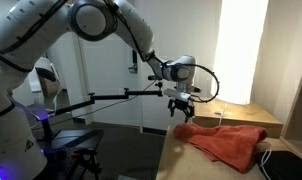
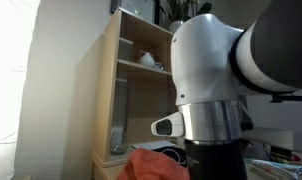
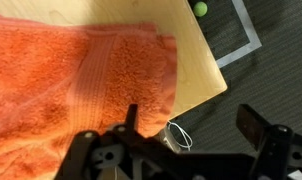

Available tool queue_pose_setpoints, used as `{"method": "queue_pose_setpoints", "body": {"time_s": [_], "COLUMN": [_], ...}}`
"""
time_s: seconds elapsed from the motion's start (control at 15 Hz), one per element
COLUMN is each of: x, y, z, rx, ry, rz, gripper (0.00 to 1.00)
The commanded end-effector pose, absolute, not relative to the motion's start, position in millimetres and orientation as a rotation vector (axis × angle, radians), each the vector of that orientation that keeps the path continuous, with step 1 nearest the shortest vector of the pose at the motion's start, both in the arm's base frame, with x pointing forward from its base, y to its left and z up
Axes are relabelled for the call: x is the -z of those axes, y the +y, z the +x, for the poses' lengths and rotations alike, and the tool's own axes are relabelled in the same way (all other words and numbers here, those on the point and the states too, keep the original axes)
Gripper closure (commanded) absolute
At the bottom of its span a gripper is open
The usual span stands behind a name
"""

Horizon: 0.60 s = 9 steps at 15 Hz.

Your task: Unfold the orange towel

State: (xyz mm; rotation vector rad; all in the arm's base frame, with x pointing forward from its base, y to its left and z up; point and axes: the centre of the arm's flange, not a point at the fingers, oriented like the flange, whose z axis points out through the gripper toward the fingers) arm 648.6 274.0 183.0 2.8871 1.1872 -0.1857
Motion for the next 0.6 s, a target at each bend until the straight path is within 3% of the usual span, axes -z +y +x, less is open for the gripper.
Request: {"method": "queue_pose_setpoints", "body": {"time_s": [0.0,0.53], "x": [-182.0,-177.8], "y": [279.0,284.2], "z": [664.1,672.5], "rx": [0.184,0.112], "ry": [1.144,1.034], "rz": [2.879,2.863], "gripper": [0.00,0.00]}}
